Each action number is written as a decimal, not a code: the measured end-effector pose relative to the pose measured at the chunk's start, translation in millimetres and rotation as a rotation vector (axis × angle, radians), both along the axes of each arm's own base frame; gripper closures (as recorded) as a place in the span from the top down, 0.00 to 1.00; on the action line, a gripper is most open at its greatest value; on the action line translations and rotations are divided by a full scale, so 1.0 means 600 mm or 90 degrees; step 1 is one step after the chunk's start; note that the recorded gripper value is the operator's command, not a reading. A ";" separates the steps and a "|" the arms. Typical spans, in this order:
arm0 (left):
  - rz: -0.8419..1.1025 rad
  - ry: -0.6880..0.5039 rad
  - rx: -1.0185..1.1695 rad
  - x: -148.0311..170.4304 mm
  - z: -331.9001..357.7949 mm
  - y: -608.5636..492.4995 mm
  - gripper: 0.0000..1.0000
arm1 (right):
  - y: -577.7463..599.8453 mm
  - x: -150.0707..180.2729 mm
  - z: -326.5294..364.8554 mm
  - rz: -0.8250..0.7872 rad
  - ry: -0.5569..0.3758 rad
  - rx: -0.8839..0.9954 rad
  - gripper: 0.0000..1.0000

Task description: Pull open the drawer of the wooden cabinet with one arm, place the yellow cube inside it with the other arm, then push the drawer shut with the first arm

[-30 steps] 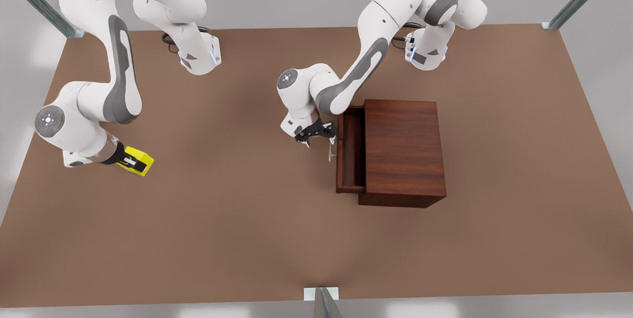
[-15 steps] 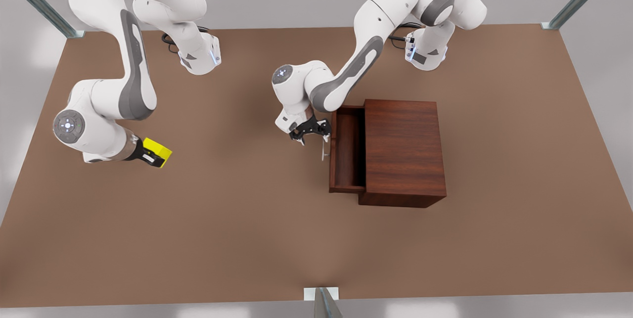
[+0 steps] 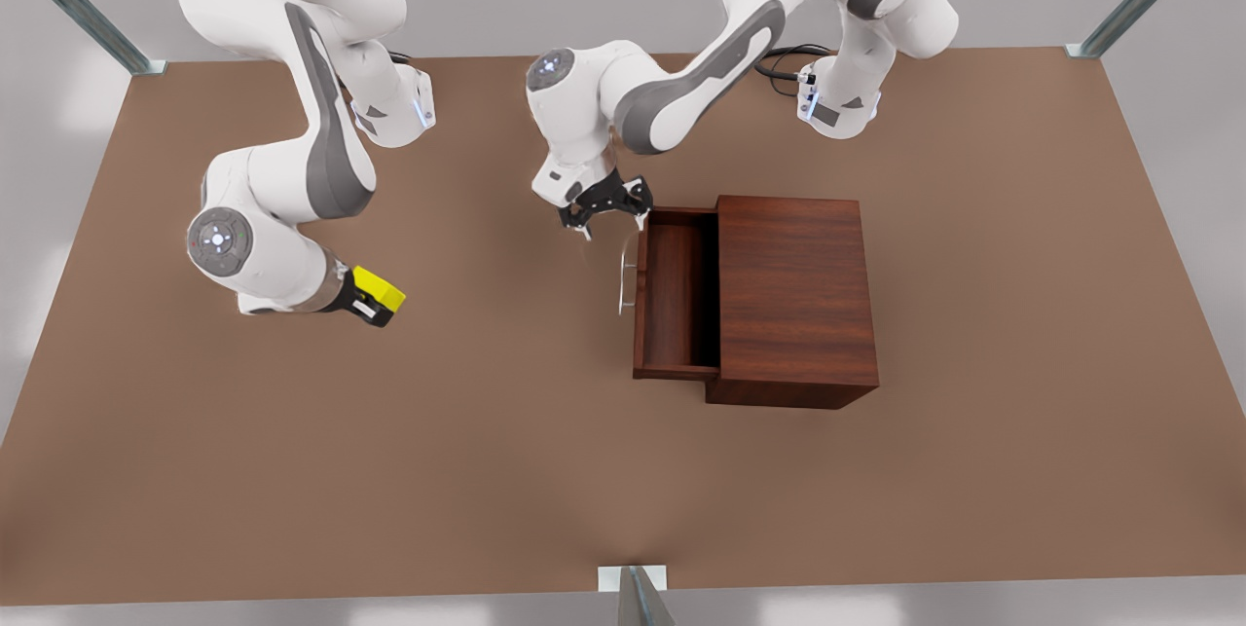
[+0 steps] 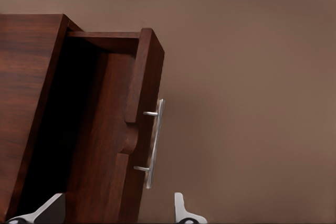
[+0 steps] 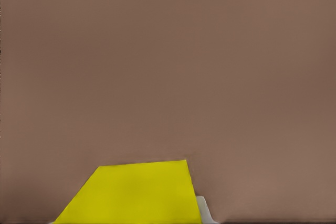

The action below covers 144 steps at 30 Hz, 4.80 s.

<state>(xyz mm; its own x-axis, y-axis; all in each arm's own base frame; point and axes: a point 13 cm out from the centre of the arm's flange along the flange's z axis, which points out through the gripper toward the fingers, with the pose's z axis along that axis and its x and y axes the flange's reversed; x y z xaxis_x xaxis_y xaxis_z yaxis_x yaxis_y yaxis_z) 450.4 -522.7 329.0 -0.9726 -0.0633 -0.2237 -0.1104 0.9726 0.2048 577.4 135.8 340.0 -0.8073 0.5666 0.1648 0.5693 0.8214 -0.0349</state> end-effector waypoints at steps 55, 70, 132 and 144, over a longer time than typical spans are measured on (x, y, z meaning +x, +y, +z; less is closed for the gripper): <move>-0.035 0.229 -0.212 0.236 0.192 0.861 0.00 | 0.210 0.203 0.119 -0.909 -0.015 -0.008 1.00; 0.121 0.275 -0.163 0.054 0.026 0.172 0.00 | -0.290 0.025 0.039 -0.322 -0.016 -0.109 1.00; 0.834 -0.045 -0.033 0.104 -0.241 0.200 0.96 | -0.279 0.021 0.029 0.321 -0.006 -0.017 1.00; 0.989 0.040 -0.139 0.221 0.038 0.600 1.00 | -0.279 0.021 0.029 0.331 -0.006 -0.016 1.00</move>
